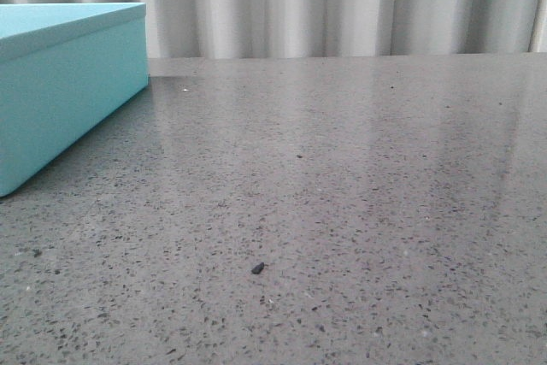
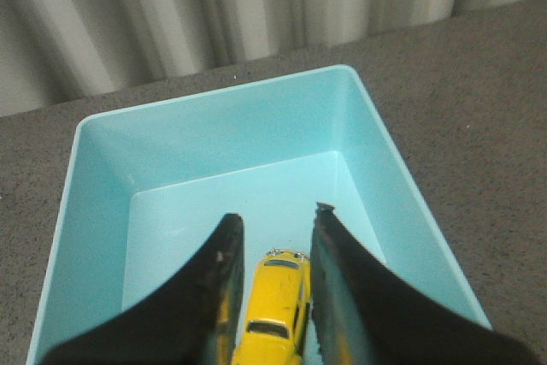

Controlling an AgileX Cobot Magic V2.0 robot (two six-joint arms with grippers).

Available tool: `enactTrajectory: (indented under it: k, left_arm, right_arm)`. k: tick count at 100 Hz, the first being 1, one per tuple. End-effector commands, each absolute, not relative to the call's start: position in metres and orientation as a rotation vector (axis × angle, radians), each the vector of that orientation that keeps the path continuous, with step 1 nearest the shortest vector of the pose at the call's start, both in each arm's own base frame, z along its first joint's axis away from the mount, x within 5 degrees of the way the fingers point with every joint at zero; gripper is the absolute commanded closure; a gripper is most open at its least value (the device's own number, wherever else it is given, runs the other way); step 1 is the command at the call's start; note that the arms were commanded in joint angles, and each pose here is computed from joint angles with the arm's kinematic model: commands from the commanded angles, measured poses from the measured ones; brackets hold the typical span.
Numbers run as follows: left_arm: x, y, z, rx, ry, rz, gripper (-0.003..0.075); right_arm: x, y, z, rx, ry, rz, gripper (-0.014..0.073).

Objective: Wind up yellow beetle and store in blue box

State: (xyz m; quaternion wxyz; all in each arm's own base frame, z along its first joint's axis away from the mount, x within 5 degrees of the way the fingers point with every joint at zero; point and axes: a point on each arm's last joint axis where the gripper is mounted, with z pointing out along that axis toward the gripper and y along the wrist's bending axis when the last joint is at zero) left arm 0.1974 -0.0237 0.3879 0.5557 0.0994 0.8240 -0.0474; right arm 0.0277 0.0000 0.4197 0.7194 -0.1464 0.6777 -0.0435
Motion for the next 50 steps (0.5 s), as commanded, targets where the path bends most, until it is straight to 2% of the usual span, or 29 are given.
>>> enactTrajectory:
  k: [1,19,36,50]
  left_arm:
    - [0.159,-0.019,0.383,0.177,1.788,-0.099,0.0567]
    - [0.110,-0.014,0.332,0.179,1.762,-0.066,0.0628]
    - [0.082,-0.014,0.306,0.048,1.648,-0.199,0.0742]
    - [0.073,-0.013,0.284,0.016,1.632,-0.216,0.0741]
  right_arm:
    - [0.021,-0.001,0.426,-0.317,1.387,-0.110,0.0647]
    - [0.015,-0.002,0.419,-0.313,1.368,-0.107,0.0647]
    - [0.014,-0.001,0.426,-0.298,1.293,-0.088,0.0648]
    - [0.013,-0.001,0.427,-0.292,1.281,-0.073,0.0647]
